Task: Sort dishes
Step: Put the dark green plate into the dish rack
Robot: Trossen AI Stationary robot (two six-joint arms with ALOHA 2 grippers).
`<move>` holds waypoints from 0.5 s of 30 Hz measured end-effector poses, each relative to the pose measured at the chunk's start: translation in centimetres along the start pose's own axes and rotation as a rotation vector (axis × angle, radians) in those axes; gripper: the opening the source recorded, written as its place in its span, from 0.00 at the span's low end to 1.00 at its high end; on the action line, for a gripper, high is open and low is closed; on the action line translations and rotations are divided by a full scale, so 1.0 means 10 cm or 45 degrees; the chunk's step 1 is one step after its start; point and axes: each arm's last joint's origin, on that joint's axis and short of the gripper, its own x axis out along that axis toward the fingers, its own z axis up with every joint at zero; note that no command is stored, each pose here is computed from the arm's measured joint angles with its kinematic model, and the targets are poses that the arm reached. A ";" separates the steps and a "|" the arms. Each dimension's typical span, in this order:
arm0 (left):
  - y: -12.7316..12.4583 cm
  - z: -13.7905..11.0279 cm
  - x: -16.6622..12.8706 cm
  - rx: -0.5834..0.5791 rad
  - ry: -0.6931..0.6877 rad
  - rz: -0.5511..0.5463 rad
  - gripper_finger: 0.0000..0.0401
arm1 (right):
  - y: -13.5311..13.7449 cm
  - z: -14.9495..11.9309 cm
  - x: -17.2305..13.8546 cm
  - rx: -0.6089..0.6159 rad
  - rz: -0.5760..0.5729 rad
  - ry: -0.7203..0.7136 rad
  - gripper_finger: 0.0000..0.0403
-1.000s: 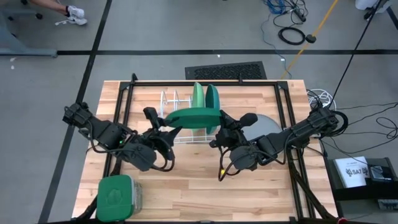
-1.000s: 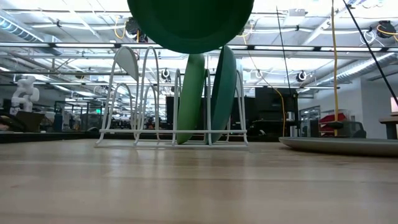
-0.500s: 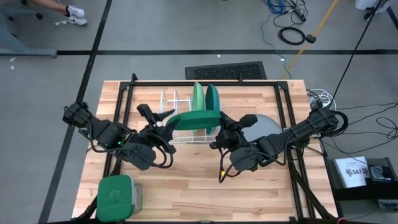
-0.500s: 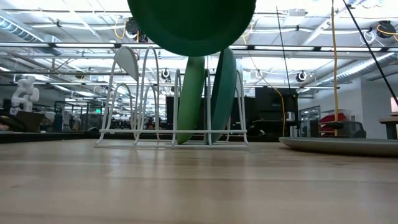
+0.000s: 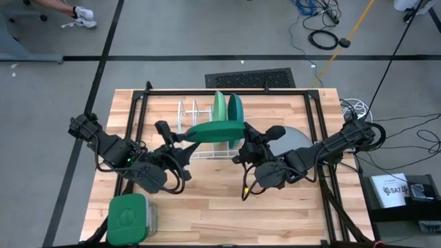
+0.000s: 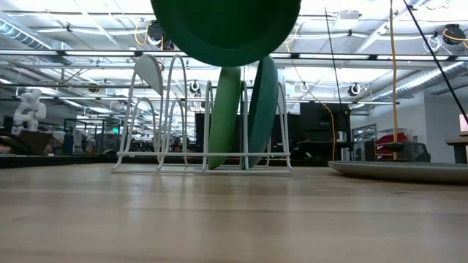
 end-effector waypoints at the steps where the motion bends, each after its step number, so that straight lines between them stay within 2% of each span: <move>1: 0.00 0.00 -0.01 -0.002 -0.004 -0.009 0.39 | 0.00 0.00 0.00 0.000 0.002 -0.001 0.00; 6: 0.02 -0.01 0.01 0.003 0.011 0.048 0.39 | 0.00 0.00 0.00 0.000 0.007 -0.003 0.00; 15: -0.06 -0.03 0.24 0.040 0.084 0.074 0.39 | 0.00 0.02 -0.03 0.008 0.015 -0.010 0.00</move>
